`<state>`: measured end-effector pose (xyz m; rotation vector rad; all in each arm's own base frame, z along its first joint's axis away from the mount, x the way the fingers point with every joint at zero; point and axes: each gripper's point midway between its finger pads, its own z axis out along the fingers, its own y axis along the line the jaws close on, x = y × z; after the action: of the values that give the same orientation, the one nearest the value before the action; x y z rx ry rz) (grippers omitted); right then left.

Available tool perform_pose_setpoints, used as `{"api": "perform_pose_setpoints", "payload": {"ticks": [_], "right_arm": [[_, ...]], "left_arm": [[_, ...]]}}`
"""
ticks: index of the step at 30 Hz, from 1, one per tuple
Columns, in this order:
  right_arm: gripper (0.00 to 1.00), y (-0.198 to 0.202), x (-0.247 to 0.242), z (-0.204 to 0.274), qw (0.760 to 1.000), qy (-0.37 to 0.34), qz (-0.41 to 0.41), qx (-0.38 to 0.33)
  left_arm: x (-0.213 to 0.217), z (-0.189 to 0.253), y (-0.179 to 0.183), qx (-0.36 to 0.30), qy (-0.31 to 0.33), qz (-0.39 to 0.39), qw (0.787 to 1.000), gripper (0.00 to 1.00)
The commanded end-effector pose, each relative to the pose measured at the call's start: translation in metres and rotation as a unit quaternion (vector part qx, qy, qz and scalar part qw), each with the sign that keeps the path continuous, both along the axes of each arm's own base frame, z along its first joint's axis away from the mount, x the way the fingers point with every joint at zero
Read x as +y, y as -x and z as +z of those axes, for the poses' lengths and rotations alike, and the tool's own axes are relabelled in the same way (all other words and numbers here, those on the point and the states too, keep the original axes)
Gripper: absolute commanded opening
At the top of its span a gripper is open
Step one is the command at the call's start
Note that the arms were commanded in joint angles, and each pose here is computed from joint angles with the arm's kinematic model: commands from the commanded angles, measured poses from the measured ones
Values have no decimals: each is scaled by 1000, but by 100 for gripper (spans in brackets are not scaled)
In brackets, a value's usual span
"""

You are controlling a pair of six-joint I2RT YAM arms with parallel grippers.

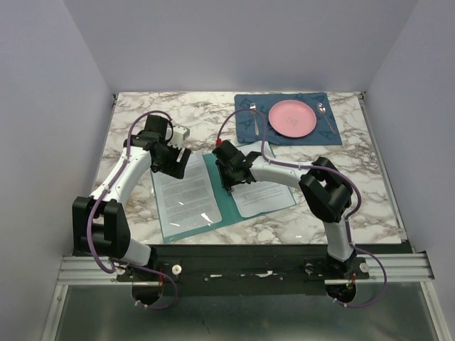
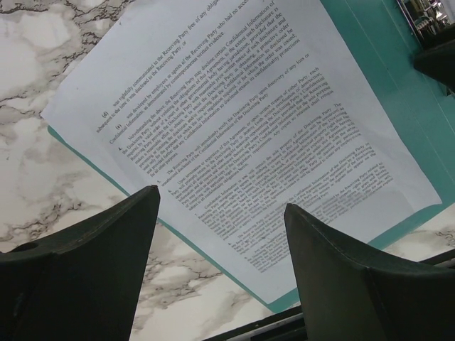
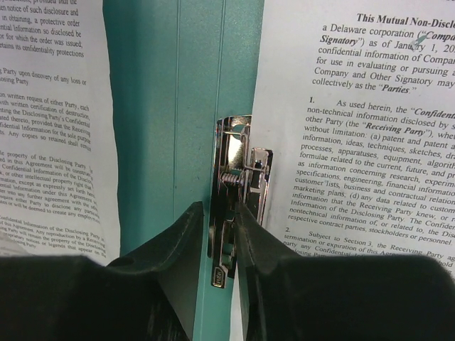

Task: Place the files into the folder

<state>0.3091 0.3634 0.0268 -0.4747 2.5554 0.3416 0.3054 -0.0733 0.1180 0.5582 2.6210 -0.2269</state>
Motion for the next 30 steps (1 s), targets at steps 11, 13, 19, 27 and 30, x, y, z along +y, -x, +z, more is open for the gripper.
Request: {"api": "perform_pose_setpoints", "payload": {"ticks": [11,13,19,27,30], "right_arm": [[18,19,-40,-59,990,135,-23,43],[12,22,-46,-64,988,142,-33,49],[0,25,-42,-36,993,59,-96,28],[1,25,-45,39,985,-56,-160,-11],[0,23,-48,55,983,-78,-167,-20]], "left_arm": [[1,7,8,-12,7,-13,1000,83],[2,9,9,-14,5,-14,1000,84],[11,11,10,-20,-1,-6,1000,89],[22,-3,6,13,33,13,999,99],[22,-10,4,27,57,14,998,99]]}}
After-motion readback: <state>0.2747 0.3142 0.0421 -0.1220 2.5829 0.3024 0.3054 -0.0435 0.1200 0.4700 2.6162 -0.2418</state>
